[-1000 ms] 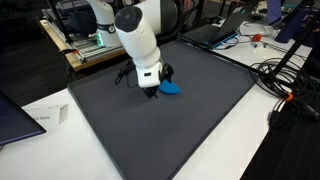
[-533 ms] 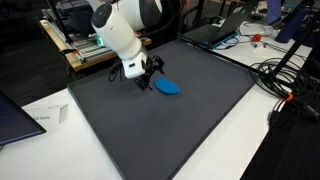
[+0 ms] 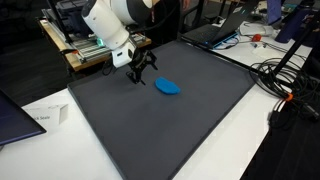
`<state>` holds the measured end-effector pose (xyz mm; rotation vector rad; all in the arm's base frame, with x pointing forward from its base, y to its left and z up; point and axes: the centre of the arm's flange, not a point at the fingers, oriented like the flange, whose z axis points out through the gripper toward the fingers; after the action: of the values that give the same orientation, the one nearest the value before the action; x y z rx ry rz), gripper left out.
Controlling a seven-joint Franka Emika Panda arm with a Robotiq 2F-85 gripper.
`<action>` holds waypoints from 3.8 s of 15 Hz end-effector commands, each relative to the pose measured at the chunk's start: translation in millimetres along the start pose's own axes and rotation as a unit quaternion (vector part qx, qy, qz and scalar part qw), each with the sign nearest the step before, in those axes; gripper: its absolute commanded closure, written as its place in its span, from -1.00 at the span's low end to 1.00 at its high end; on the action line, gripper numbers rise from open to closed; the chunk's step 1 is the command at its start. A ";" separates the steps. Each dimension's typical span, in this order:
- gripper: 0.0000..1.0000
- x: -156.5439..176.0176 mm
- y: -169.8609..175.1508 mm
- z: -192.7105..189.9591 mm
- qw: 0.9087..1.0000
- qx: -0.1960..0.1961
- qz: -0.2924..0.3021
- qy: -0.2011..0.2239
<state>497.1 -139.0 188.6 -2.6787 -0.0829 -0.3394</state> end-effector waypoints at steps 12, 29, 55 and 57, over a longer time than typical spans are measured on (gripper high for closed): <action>-1.00 -57.5 -115.0 -33.7 0.986 -0.155 -0.001 0.061; -1.00 -53.1 -162.8 -13.0 0.978 -0.195 -0.001 0.079; -1.00 89.4 -217.0 -25.6 0.956 -0.270 -0.042 -0.106; -1.00 90.0 -199.0 -11.7 0.957 -0.272 -0.029 -0.099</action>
<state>541.0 48.4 328.8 -3.2680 -0.1921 -0.1012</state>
